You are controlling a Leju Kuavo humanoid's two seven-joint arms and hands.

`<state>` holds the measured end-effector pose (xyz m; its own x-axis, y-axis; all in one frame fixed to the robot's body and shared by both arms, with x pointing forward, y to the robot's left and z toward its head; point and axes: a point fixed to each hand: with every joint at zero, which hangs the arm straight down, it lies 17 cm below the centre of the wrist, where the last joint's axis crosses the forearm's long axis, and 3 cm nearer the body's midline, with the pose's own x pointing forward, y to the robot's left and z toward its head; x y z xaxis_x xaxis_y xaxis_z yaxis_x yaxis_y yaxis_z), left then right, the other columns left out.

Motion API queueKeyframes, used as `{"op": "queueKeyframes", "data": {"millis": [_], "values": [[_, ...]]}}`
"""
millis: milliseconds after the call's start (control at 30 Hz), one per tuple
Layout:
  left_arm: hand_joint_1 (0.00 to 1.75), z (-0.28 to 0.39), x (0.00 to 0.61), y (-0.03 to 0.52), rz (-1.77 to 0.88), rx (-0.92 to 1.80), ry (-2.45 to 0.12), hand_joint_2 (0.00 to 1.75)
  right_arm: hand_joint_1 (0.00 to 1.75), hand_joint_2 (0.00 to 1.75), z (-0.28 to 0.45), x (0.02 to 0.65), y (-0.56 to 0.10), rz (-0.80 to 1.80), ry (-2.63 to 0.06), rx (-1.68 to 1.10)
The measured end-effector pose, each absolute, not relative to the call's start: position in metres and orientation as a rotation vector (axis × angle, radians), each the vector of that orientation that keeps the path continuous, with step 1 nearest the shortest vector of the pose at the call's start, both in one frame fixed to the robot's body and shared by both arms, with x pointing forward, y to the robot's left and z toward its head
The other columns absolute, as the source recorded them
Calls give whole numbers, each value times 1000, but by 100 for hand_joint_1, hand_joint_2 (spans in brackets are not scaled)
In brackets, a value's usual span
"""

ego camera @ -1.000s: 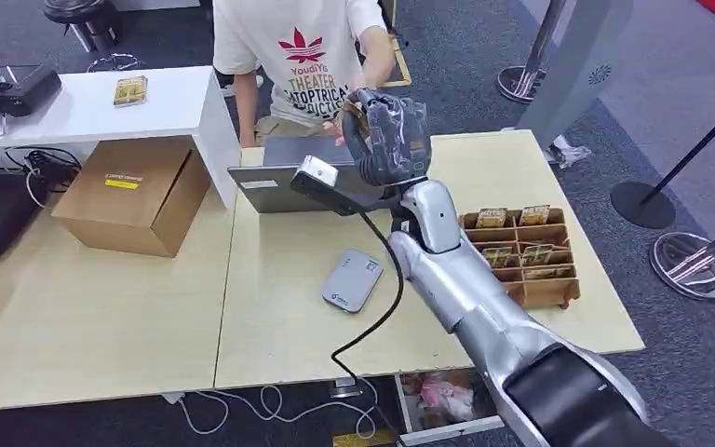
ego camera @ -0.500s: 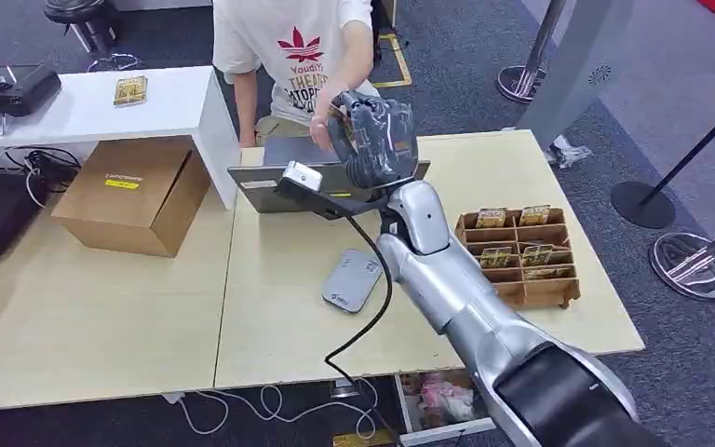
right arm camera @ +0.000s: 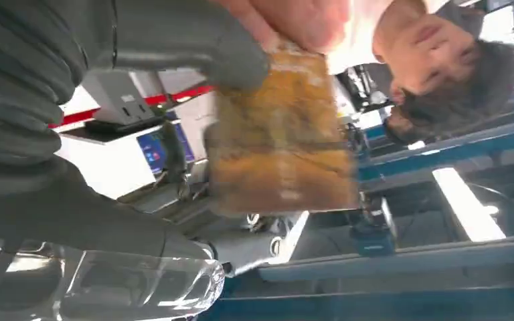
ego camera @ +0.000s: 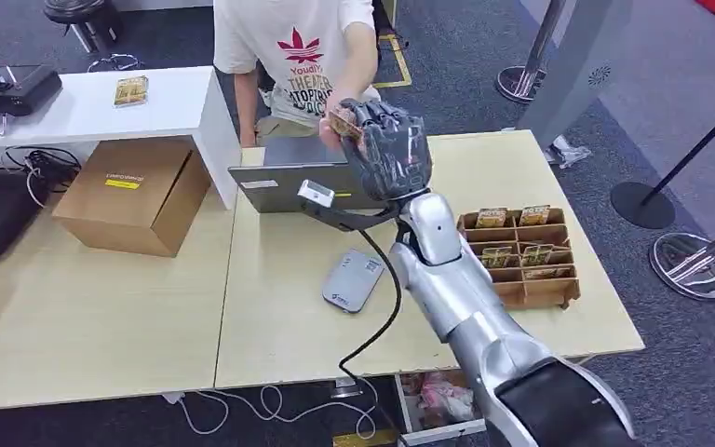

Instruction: Pass the card to the sensor for recognition and then transmit it.

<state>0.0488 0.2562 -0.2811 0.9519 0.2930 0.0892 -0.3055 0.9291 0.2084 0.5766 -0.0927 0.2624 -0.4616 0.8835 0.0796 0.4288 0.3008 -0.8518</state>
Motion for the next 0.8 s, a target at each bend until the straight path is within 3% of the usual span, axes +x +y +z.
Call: {"op": "queueKeyframes", "data": {"millis": [800], "values": [[0,-281,48,261,323,239,-43,0,0,175,234,584,-127,1002,-1904,-1161]]}}
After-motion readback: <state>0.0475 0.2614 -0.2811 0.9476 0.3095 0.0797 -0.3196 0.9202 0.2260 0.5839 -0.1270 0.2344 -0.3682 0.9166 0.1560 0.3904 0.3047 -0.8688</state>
